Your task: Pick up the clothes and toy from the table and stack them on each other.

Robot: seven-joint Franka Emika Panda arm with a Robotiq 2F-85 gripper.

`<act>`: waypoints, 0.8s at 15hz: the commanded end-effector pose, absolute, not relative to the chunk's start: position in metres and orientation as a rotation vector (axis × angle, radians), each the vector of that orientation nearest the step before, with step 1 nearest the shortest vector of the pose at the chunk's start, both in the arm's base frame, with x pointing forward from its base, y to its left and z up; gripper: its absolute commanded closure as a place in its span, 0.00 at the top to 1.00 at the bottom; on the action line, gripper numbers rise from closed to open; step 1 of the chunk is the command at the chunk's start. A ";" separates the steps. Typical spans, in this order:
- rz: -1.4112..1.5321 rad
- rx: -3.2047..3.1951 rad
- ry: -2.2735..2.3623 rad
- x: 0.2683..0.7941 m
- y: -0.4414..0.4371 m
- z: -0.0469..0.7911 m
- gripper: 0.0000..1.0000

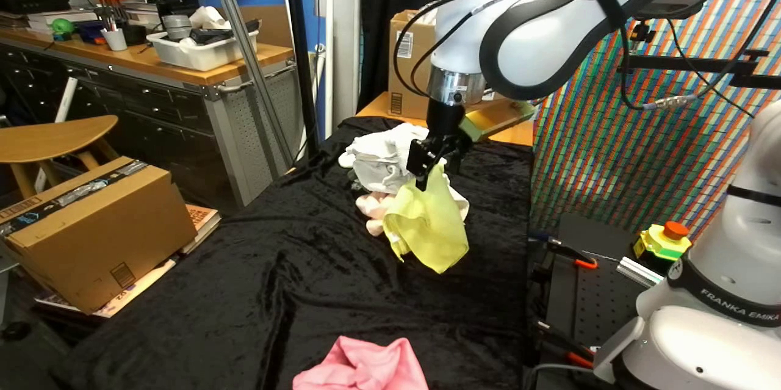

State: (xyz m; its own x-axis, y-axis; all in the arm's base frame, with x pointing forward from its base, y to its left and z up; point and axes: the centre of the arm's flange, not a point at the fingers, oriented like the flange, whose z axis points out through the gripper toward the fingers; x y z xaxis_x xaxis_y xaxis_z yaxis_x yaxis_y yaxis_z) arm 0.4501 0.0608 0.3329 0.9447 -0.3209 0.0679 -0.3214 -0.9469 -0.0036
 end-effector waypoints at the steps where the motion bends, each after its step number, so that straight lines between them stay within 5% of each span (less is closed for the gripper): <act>1: 0.049 3.118 -0.421 0.428 0.072 0.372 1.00; 12: -0.235 3.072 0.243 0.433 0.232 0.376 1.00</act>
State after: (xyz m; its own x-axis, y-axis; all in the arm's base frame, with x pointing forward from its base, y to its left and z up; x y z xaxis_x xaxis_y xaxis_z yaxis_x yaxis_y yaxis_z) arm 0.4087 0.1910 0.3742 0.9941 0.0382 -0.1010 0.0444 -0.9972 0.0596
